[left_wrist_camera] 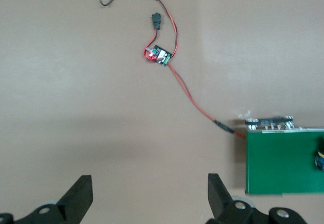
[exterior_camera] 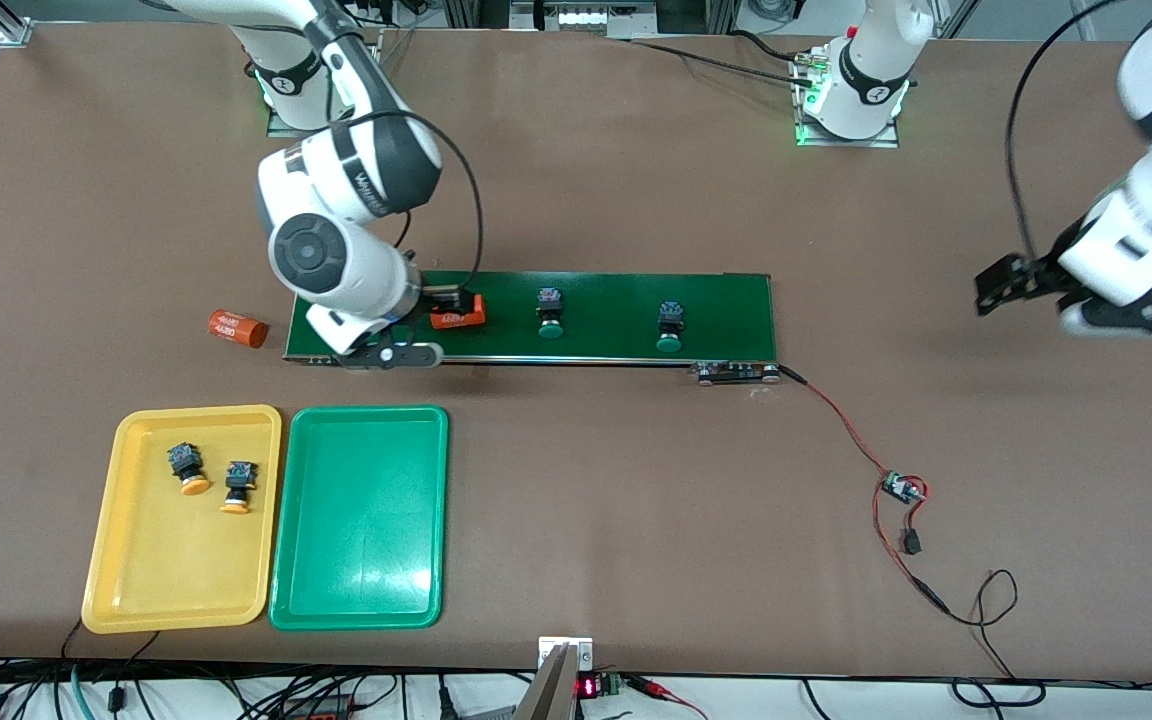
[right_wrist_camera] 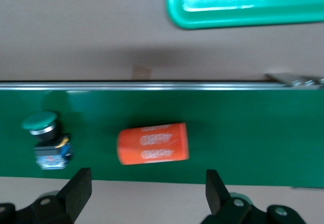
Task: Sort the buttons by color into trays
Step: 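Grasp a green button on the belt with the right gripper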
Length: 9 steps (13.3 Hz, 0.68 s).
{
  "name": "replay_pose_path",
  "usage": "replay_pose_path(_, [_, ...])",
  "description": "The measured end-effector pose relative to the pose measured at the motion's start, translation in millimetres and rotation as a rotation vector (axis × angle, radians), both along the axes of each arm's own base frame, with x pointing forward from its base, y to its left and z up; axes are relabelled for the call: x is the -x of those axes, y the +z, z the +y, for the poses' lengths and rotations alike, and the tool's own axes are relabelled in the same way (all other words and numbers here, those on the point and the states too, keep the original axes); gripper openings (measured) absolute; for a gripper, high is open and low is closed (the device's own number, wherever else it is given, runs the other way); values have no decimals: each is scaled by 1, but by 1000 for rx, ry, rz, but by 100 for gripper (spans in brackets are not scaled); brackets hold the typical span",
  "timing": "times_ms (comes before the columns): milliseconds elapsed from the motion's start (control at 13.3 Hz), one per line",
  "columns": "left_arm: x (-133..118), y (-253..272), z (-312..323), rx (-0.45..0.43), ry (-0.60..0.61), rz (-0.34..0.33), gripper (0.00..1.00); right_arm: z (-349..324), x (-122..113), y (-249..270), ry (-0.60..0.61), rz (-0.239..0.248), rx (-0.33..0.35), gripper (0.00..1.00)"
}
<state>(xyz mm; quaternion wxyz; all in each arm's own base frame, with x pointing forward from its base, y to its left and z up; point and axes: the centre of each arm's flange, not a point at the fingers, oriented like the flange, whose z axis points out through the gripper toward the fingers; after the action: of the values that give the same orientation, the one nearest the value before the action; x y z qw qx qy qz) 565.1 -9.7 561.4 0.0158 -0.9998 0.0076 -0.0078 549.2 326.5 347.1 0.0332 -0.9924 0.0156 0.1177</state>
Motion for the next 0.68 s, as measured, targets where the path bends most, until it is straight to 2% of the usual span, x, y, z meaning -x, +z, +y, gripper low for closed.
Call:
replay_pose_path(226, [11, 45, -6, -14, -10, 27, 100, 36, 16, 4, -19, -24, -25, 100])
replay_pose_path(451, [8, 41, -8, -14, -14, 35, 100, 57, 27, 2, -33, -48, -36, 100])
replay_pose_path(677, [8, 39, -15, -15, -25, 40, 100, 74, 38, -18, -31, -48, -29, 100])
